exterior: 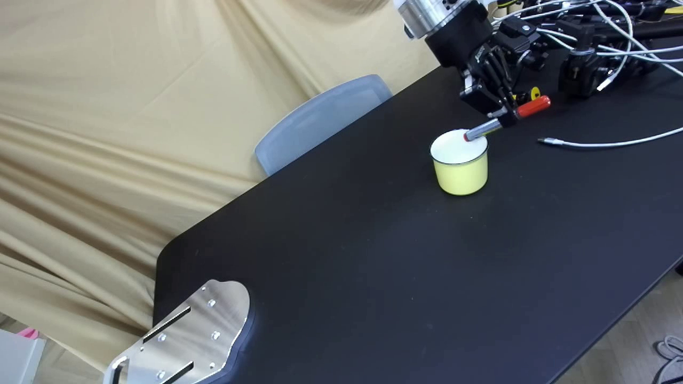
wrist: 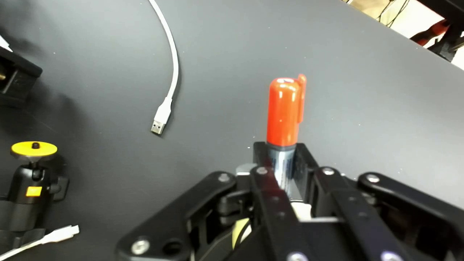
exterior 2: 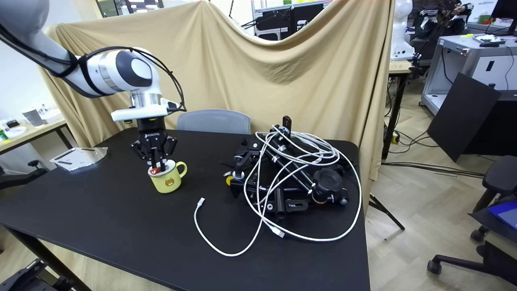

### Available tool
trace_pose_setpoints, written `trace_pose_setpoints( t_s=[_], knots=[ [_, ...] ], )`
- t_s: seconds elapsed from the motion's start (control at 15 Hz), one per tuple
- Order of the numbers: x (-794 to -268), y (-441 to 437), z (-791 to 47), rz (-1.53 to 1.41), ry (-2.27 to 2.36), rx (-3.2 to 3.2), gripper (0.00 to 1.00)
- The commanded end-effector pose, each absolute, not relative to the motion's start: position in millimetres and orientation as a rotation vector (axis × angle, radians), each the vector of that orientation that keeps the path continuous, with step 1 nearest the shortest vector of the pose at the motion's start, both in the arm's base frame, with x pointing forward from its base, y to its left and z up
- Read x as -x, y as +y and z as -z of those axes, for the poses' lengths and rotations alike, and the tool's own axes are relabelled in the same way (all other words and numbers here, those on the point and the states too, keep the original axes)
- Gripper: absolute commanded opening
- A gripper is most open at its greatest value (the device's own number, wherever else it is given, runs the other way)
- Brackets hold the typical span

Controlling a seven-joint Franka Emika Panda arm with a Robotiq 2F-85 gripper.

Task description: Put the marker in the yellow cup

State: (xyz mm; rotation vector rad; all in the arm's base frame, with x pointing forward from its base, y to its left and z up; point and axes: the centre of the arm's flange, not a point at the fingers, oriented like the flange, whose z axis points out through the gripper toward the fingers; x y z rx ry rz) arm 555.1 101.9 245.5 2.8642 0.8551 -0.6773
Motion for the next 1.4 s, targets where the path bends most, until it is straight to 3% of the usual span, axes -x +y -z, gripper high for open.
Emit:
trace_pose_setpoints(
  t_s=[0.0,0.27,0.33,1.33],
  knots=[
    [-555,102,-245,0.678,0.858,-2.864,0.21],
    [-555,102,-245,0.678,0.861,-2.863,0.21],
    [-551,96,-243,0.675,0.838,-2.869,0.05],
    [-575,126,-255,0.858,0.943,-2.726,0.05]
  ],
)
